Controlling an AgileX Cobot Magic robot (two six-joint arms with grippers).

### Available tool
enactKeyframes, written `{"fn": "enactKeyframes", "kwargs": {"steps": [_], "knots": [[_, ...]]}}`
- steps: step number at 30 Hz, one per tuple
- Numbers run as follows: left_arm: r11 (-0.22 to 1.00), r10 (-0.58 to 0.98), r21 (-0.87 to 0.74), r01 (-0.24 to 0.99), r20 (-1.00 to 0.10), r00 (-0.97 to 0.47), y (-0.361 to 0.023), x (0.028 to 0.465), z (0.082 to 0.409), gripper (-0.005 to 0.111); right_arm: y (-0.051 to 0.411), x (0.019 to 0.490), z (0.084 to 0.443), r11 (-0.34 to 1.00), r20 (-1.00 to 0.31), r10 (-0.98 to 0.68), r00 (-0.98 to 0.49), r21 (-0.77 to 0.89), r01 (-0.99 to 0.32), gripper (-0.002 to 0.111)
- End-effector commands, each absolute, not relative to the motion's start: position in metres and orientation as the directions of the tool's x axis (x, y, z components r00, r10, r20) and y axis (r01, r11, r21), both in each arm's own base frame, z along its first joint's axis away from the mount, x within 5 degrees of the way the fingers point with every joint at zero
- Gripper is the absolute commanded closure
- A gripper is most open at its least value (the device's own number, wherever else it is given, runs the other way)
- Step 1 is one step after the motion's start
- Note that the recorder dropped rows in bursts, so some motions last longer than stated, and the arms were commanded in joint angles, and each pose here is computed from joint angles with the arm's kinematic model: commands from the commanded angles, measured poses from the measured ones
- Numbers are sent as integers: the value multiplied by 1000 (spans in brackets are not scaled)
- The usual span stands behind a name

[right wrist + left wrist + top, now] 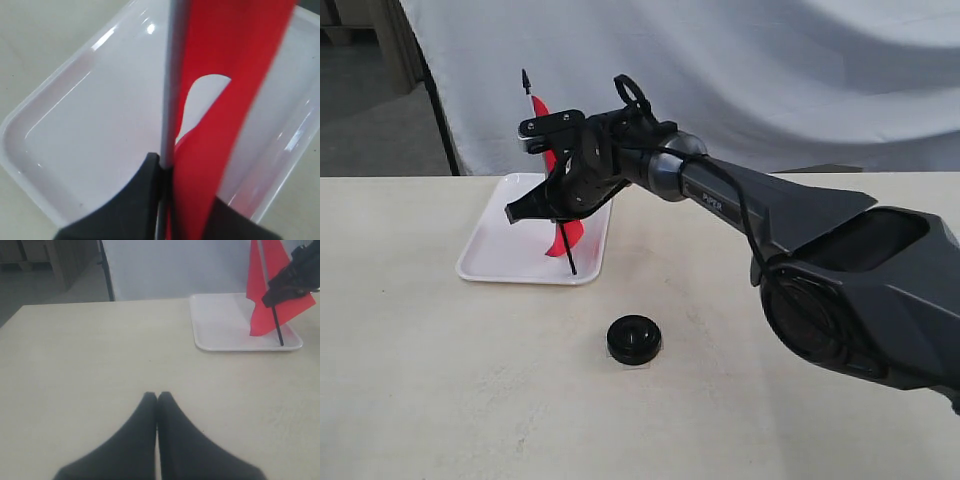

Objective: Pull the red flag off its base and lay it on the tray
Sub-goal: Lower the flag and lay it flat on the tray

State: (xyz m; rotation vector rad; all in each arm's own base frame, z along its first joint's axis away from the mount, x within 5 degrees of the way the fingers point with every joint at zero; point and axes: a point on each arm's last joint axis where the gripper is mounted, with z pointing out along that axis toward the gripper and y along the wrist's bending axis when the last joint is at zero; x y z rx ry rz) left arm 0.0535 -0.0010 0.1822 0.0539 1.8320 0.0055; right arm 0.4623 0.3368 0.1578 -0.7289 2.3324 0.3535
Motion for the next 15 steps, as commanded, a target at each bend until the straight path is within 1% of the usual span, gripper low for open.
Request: {"fn": "enactKeyframes", "kwargs": {"steps": [1, 9, 15], "knots": [[999, 35, 29, 30, -967, -252, -1, 53, 182, 107, 336, 464, 157, 810, -674, -407, -617, 47, -585, 109], [999, 35, 29, 30, -967, -252, -1, 53, 182, 107, 338, 466, 141, 814, -667, -402, -627, 53, -579, 109], [999, 35, 29, 30, -967, -252, -1, 53, 182, 107, 339, 469, 134, 833, -681, -349, -643, 89, -546, 109]]}}
